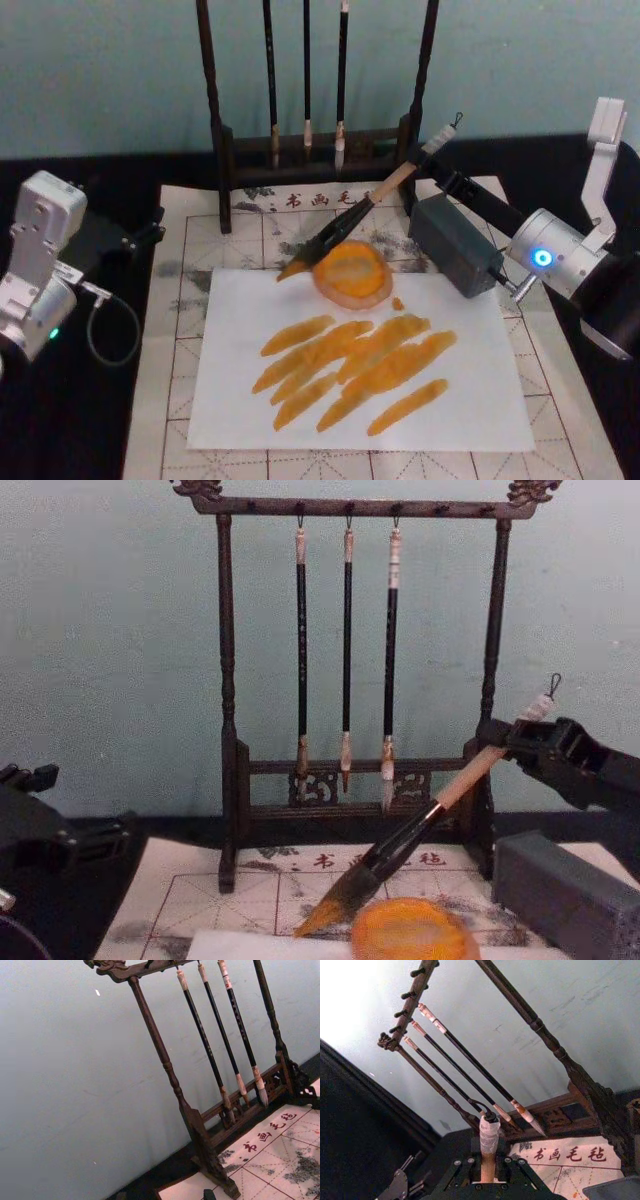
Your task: Pick up the brush from the inkstone, write on the paper, then place the brush back to its original position.
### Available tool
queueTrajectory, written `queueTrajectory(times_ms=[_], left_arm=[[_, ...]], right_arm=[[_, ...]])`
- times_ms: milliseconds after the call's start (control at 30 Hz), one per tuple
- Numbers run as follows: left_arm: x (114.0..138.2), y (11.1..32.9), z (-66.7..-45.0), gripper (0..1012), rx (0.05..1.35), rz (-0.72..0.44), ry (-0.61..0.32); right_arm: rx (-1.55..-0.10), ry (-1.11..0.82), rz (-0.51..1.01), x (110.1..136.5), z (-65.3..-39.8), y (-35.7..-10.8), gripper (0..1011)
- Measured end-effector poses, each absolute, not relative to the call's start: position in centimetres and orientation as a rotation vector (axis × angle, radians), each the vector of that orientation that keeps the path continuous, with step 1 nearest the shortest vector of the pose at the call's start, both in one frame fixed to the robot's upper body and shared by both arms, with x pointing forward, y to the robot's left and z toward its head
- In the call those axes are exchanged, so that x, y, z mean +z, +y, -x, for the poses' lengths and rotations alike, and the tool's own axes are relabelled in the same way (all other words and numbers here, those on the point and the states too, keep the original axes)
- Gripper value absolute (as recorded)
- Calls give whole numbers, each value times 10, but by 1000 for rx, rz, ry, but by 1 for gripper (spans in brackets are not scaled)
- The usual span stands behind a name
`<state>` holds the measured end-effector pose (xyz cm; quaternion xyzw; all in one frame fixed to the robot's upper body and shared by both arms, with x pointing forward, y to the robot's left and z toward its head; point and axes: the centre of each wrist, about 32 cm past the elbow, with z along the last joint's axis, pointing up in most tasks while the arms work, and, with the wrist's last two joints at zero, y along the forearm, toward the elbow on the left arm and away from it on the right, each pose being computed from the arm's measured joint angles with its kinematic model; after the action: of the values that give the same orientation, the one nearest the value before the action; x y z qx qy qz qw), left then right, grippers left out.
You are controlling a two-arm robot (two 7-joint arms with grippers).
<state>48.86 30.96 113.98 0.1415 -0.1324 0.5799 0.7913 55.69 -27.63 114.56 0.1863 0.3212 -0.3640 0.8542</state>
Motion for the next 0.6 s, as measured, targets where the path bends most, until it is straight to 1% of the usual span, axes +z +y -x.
queueTrajectory(times_ms=[300,600], left_arm=[[1140,310,-489,1001,1248,-305,-285],[1140,310,-489,1001,1248,-305,-285]], right_arm=[[-753,672,-396,1145,-557,-277,185],[-707,674,-356,1146,-561,-267,185]])
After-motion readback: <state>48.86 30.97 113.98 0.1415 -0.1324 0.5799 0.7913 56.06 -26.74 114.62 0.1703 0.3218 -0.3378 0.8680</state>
